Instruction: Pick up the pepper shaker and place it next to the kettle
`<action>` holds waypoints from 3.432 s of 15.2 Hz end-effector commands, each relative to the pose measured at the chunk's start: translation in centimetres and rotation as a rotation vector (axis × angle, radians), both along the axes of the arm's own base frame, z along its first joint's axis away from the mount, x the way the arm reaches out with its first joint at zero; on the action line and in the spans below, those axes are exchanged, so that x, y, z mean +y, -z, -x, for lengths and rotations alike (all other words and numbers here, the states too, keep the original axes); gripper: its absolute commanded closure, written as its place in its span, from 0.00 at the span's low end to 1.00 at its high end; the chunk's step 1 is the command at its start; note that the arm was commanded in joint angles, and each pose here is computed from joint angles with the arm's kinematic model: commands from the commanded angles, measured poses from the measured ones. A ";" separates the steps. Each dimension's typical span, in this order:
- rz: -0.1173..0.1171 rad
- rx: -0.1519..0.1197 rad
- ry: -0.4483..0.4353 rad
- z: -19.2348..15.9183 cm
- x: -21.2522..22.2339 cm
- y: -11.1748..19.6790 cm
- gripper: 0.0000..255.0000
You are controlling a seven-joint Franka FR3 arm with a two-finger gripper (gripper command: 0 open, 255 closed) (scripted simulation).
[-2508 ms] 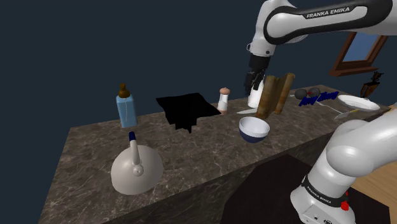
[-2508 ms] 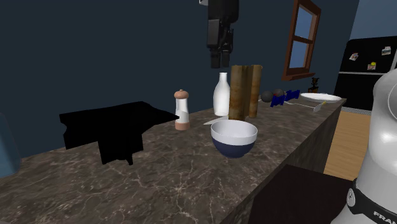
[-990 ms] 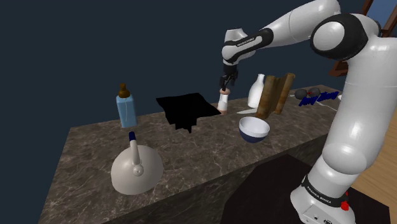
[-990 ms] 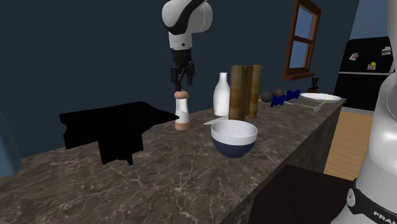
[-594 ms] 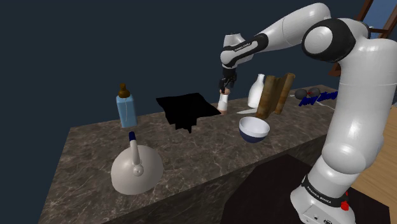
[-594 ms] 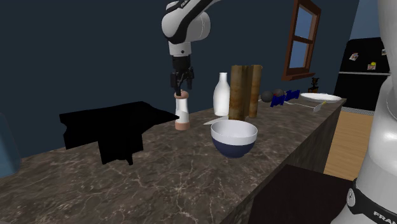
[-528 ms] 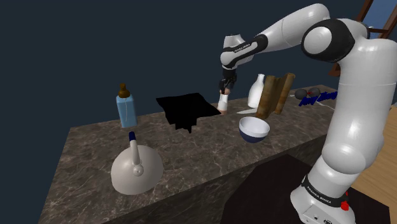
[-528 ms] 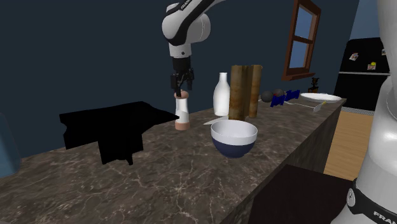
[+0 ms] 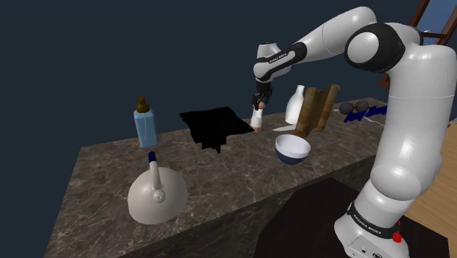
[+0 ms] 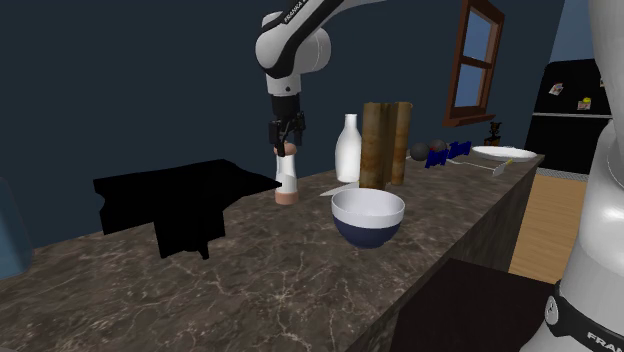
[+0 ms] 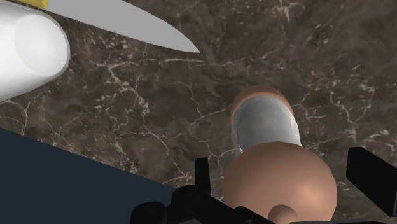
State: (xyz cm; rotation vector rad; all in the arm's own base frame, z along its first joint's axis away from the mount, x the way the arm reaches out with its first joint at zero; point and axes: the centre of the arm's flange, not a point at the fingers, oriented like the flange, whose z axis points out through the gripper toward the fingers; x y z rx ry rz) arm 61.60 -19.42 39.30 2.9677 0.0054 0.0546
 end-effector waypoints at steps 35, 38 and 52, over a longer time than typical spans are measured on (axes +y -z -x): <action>0.000 0.000 0.000 0.0 0.0 -12.7 1.00; 0.000 0.000 0.000 0.0 0.0 -14.2 1.00; 0.000 0.000 0.000 0.0 0.0 -21.6 1.00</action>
